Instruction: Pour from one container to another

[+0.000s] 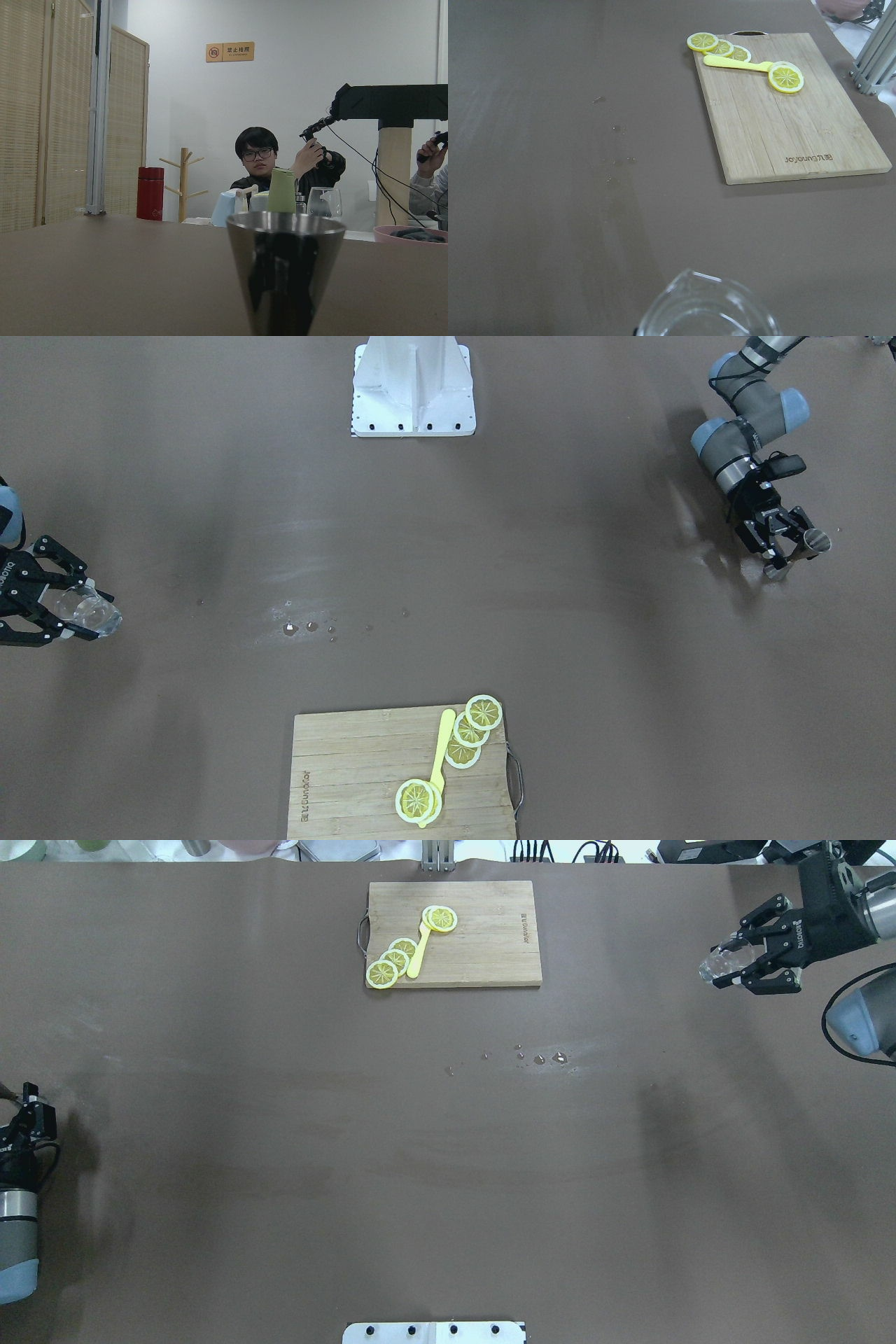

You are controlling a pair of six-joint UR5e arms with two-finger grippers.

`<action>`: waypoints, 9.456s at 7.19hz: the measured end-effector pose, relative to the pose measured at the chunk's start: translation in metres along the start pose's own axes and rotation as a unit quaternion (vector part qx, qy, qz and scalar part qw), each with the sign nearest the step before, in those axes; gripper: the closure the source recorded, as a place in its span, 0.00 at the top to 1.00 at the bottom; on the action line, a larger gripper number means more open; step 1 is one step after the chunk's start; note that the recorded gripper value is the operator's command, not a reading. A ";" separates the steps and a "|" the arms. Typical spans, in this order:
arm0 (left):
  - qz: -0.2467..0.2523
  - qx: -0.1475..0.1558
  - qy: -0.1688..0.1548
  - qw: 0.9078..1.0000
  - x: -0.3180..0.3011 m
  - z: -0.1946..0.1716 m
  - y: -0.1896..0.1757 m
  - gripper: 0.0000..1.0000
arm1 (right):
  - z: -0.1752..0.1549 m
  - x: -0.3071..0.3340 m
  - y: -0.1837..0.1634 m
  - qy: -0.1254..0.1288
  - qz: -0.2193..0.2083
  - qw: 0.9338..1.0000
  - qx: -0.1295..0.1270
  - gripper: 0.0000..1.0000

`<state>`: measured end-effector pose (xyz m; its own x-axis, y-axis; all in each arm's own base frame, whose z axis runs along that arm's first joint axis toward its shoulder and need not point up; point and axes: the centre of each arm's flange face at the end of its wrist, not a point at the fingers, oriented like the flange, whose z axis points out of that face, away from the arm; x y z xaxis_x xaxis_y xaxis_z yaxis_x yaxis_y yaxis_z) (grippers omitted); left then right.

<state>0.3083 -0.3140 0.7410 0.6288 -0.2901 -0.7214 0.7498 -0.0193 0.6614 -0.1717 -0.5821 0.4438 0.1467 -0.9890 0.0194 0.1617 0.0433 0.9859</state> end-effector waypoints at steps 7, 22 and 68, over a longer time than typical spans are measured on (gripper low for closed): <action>-0.022 -0.010 -0.004 1.000 0.039 -0.004 -0.018 0.00 | -0.006 0.003 -0.027 0.004 0.006 1.000 -0.002 0.00; 0.193 -0.090 0.175 0.961 0.606 -0.082 -0.171 0.00 | -0.017 -0.046 -0.184 0.012 0.030 0.998 -0.046 0.00; 0.064 -0.081 0.357 0.928 0.651 -0.104 -0.136 0.00 | 0.182 -0.067 -0.398 -0.075 -0.171 0.876 -0.444 0.00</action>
<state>0.6369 -0.4004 0.1598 0.6478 0.4292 -0.6294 0.6439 0.1330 0.7534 -0.4231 -0.5591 0.0806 -0.1783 -0.9702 -0.1643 0.8766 -0.2325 0.4214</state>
